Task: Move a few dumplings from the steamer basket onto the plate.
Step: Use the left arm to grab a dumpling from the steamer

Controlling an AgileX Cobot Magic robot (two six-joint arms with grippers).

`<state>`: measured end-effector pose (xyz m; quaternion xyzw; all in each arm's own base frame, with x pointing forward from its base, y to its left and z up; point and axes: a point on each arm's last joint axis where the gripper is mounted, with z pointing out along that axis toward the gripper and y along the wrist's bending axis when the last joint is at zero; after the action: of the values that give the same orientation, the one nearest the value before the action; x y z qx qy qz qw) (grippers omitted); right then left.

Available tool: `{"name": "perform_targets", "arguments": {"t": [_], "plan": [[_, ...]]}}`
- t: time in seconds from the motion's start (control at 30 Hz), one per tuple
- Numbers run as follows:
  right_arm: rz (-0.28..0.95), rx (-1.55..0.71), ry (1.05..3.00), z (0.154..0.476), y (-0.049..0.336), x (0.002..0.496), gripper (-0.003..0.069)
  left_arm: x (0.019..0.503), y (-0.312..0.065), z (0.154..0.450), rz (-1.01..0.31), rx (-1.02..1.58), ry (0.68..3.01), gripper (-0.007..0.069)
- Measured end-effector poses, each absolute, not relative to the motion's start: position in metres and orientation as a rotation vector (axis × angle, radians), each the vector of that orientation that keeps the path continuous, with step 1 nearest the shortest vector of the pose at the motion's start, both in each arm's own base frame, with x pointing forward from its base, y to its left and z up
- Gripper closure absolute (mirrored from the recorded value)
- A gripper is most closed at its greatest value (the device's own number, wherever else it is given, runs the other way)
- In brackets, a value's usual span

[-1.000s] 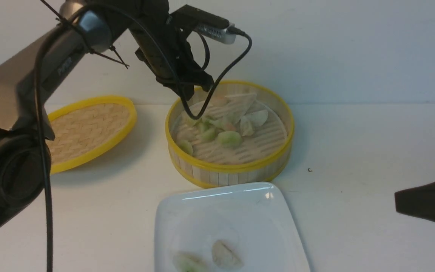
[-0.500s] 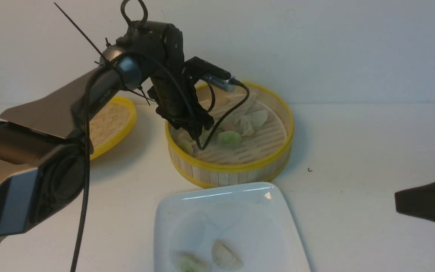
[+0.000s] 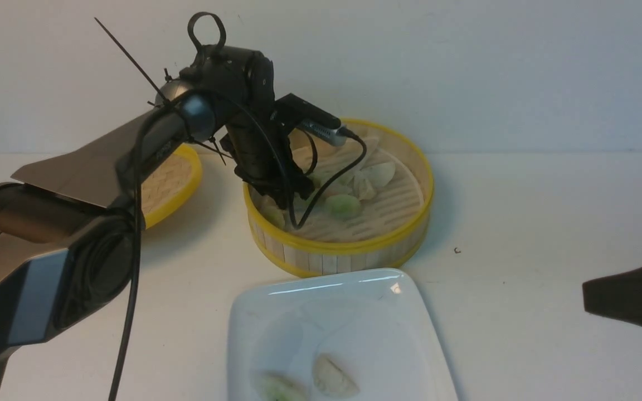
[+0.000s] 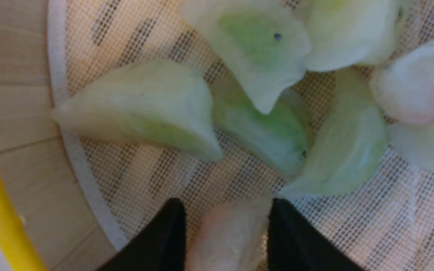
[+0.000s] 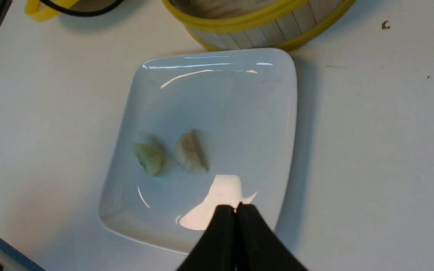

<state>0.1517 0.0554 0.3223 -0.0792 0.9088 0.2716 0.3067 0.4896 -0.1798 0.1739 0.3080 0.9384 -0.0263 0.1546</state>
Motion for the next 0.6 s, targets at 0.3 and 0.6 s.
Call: {"name": "perform_targets", "arguments": {"t": [0.3, 0.6], "plan": [[0.719, -0.209, 2.404, 0.322, 0.055, 0.152, 0.0673, 0.488, -0.179, 0.173, -0.073, 0.886, 2.708, 0.0412], [0.723, -0.214, 2.411, 0.322, 0.056, 0.151, 0.0673, 0.481, -0.195, 0.186, -0.091, 0.91, 2.721, 0.0436]]}}
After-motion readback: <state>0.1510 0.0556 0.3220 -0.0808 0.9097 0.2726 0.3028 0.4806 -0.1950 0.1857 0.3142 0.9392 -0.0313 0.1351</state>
